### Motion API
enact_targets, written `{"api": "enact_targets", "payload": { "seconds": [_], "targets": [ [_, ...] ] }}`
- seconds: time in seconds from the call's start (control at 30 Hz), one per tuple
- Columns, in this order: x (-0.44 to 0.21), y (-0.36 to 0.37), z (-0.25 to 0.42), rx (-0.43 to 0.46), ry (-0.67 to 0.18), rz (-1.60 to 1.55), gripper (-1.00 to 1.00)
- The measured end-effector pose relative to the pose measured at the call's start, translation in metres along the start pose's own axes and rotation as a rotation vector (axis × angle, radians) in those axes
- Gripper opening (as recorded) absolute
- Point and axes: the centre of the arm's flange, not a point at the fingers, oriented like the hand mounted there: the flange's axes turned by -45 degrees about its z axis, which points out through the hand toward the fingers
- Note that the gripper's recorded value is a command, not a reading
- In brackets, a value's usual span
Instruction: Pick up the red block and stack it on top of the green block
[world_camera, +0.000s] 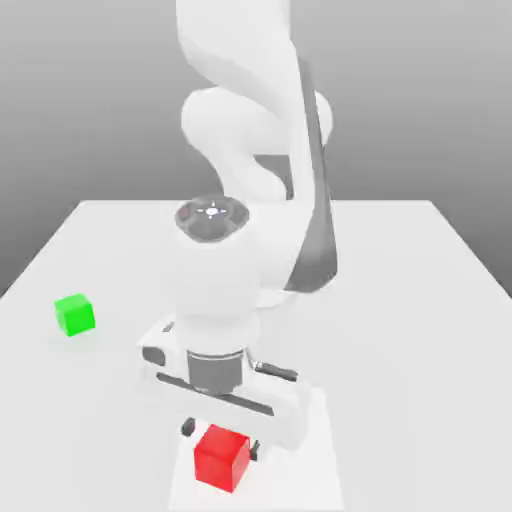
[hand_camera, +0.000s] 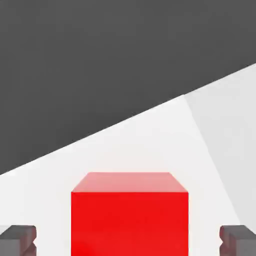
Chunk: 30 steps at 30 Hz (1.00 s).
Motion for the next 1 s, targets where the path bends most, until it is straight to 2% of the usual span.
{"api": "enact_targets", "payload": {
  "seconds": [0.2, 0.4, 0.67, 1.0],
  "targets": [
    [0.000, 0.000, 0.000, 0.000, 0.001, 0.000, -1.00],
    [0.001, 0.012, -0.059, -0.003, 0.001, 0.039, -1.00],
    [-0.019, 0.202, -0.081, -0.030, 0.007, 0.677, -1.00],
    [-0.129, 0.353, -0.096, -0.019, 0.005, 1.420, -1.00]
  ]
}}
